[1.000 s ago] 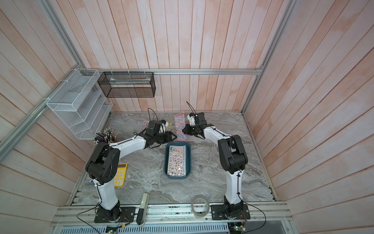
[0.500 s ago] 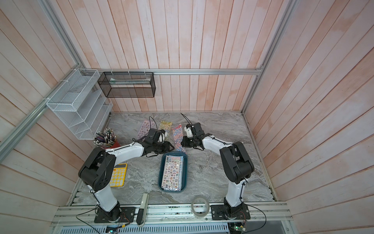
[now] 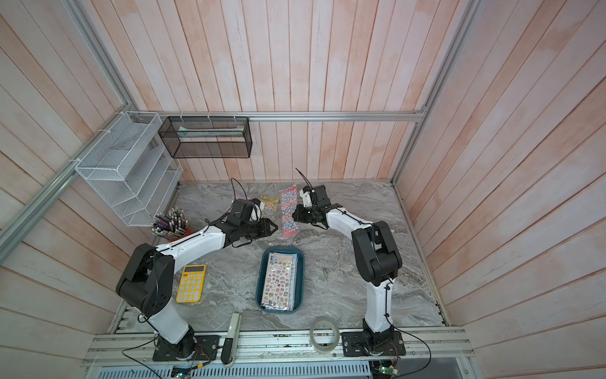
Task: Take the stickers out of the storage box
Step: Place the sticker at the center of the board.
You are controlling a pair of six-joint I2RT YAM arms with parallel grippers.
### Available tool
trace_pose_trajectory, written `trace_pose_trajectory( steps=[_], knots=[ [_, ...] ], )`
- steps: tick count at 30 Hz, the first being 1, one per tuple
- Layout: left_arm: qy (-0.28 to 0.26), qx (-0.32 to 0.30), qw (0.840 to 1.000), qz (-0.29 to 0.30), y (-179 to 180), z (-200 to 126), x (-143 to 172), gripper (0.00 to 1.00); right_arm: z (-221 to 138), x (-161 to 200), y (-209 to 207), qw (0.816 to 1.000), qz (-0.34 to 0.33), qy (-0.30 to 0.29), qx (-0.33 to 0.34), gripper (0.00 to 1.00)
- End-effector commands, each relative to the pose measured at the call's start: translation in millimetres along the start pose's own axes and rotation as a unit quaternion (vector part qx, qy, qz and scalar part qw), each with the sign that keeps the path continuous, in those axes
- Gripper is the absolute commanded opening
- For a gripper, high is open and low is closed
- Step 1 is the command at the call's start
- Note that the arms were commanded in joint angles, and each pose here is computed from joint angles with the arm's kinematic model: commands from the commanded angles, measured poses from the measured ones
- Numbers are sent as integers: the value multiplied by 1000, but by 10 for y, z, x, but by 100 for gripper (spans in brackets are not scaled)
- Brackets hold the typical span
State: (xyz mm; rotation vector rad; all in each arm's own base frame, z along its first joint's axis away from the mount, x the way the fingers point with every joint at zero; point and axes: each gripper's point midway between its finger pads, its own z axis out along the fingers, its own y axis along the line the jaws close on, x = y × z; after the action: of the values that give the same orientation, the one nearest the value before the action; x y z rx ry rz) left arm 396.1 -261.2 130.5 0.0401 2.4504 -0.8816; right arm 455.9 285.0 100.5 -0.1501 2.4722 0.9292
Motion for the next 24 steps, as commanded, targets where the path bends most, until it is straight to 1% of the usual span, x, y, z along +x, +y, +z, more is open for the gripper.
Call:
trace_pose_trajectory(
  steps=[1,2,7,12,19,21,22,24],
  knots=[
    [-20,-10,1000,-11,104,-39,-158,46,217,142,-99,999,28,36,-6,0],
    [-23,-10,1000,-12,121,-51,-175,46,208,75,-273,999,43,30,1,0],
    [-27,-15,999,-21,222,-96,-185,47,364,107,-452,998,55,35,16,0],
    [-26,-16,999,-30,278,-107,-103,47,444,75,-699,995,62,24,69,0],
    [-24,-15,999,-36,304,-111,-37,47,566,54,-850,993,69,19,89,0],
    [-25,-17,999,-36,308,-123,-44,47,598,66,-878,994,63,25,90,6],
    [-25,-19,999,-36,314,-124,-43,47,610,74,-898,993,59,28,93,11],
    [-23,-23,999,-36,331,-126,-35,47,606,67,-933,993,50,31,105,25]
  ],
)
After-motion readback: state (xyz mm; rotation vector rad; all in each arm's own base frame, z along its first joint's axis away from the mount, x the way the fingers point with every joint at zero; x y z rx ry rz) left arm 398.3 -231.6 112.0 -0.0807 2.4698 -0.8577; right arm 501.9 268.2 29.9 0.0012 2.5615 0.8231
